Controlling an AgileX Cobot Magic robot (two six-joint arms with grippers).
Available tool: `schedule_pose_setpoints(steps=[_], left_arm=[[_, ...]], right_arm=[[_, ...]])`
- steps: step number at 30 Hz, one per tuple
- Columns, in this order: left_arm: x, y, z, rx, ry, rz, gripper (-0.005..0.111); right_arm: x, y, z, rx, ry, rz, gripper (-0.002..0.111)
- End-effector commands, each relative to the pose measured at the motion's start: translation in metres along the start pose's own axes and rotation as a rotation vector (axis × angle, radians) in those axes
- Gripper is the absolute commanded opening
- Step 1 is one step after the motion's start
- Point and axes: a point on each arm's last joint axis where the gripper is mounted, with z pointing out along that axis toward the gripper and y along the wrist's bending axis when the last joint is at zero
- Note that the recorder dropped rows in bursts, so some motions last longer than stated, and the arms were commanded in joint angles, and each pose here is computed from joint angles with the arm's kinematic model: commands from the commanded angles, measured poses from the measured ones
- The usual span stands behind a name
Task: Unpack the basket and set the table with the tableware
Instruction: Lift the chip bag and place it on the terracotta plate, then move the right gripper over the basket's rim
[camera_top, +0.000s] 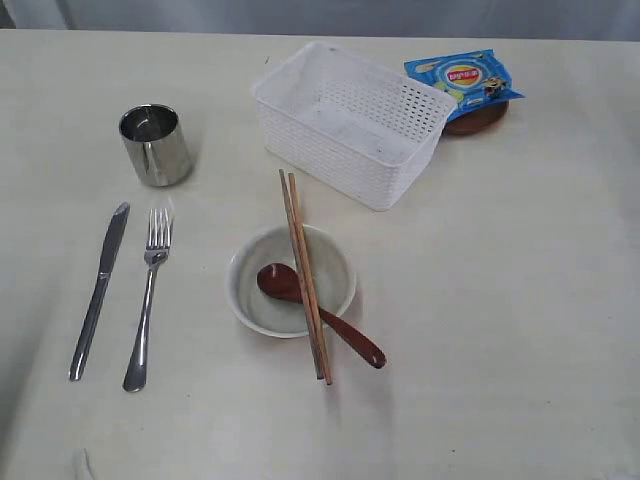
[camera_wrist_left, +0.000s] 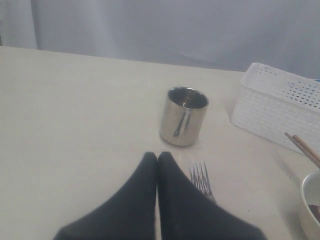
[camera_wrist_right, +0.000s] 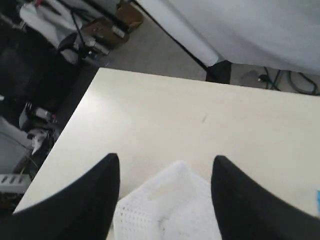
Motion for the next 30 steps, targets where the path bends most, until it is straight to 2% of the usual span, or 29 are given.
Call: schedule_pose_setpoints(steps=[1, 5, 9, 13, 17, 20, 22, 26, 30], left_arm=[[0.0, 0.0, 0.0, 0.002, -0.012, -0.003, 0.0], [0.0, 0.0, 0.0, 0.002, -0.012, -0.003, 0.0], [0.0, 0.0, 0.0, 0.002, -0.012, -0.003, 0.0], [0.0, 0.0, 0.0, 0.002, -0.012, -0.003, 0.0], [0.0, 0.0, 0.0, 0.002, -0.012, -0.003, 0.0], [0.0, 0.0, 0.0, 0.002, -0.012, -0.003, 0.0], [0.0, 0.0, 0.0, 0.002, -0.012, -0.003, 0.0], [0.0, 0.0, 0.0, 0.002, -0.012, -0.003, 0.0], [0.0, 0.0, 0.0, 0.002, -0.012, -0.003, 0.0]], right_arm=[[-0.018, 0.066, 0.007, 0.002, 0.0, -0.222, 0.046], [-0.019, 0.115, 0.008, 0.092, 0.043, -0.295, 0.03], [-0.021, 0.144, -0.009, 0.271, 0.058, -0.331, -0.001], [-0.025, 0.172, -0.042, 0.356, 0.005, -0.311, -0.001], [-0.009, 0.186, -0.061, 0.379, 0.042, -0.277, -0.001], [0.022, 0.193, -0.066, 0.377, 0.135, -0.249, -0.001], [0.042, 0.204, -0.07, 0.394, 0.088, -0.256, -0.001], [0.087, 0.224, -0.077, 0.436, 0.003, -0.331, -0.001], [0.132, 0.228, -0.071, 0.427, 0.033, -0.515, -0.001]])
